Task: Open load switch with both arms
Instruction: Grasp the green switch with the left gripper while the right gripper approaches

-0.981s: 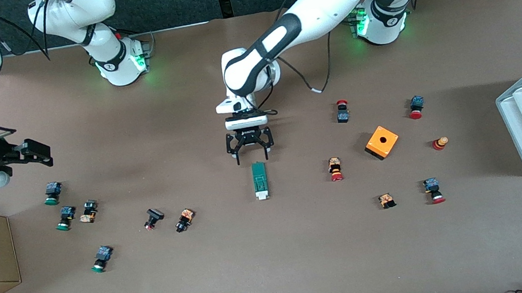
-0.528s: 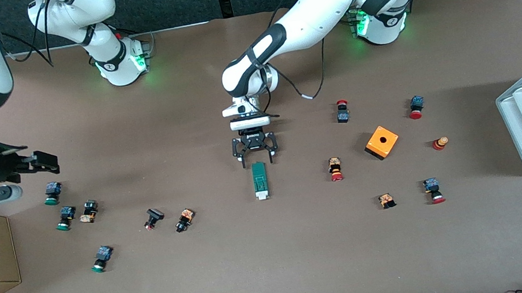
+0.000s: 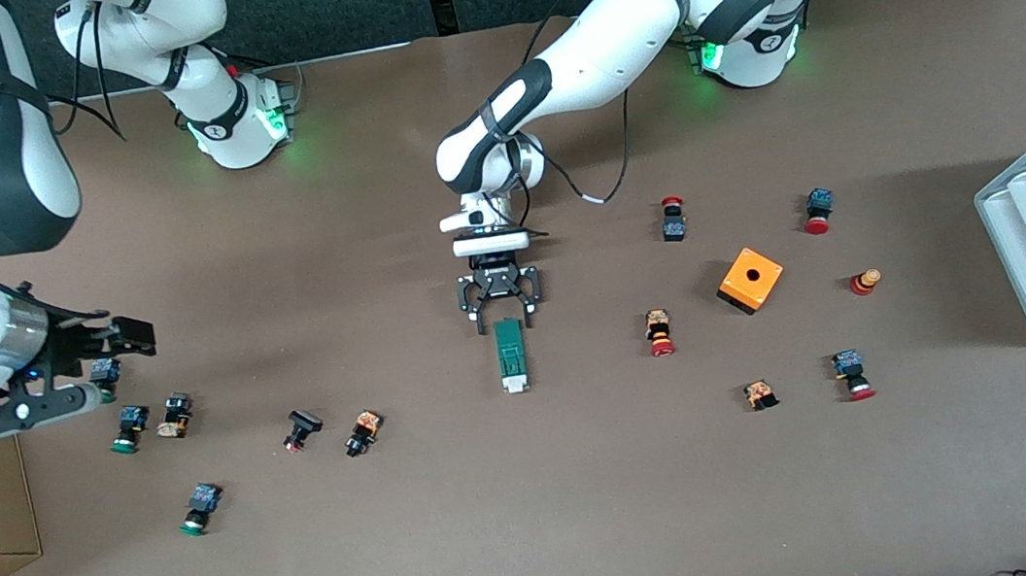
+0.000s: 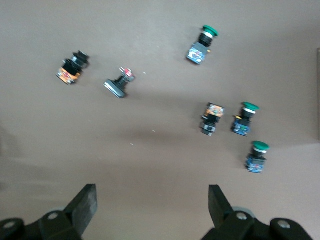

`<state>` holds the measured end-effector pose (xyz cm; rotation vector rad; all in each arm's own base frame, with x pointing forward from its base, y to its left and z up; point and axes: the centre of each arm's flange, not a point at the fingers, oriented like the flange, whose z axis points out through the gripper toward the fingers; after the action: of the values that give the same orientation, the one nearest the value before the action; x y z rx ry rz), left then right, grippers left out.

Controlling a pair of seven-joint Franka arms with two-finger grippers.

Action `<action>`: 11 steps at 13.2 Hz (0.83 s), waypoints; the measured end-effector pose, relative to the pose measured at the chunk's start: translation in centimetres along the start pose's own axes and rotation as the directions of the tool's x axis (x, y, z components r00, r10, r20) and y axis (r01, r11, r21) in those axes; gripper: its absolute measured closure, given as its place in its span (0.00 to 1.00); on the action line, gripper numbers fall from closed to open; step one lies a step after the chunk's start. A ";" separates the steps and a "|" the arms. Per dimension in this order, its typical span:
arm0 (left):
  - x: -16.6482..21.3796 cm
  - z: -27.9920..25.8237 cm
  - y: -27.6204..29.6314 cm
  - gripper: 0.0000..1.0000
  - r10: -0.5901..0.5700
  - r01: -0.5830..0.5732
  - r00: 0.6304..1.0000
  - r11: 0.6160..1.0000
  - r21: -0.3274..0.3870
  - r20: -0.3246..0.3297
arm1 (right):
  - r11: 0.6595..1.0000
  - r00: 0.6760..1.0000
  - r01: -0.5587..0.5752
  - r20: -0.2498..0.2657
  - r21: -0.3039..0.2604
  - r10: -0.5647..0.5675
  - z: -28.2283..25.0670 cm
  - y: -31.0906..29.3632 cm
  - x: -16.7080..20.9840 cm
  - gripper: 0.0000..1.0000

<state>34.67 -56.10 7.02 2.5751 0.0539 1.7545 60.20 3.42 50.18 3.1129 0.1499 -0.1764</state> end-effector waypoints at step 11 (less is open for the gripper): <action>-0.6 0.5 -0.4 0.29 0.023 -0.023 0.999 1.000 -0.002 -0.026 | 0.785 0.784 -0.616 0.153 0.065 0.602 10.5 -21.4 7.8 0.00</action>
<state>34.92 -55.70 6.23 2.5620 0.0221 1.7940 64.65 25.16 38.58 3.0411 -0.8958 -0.3651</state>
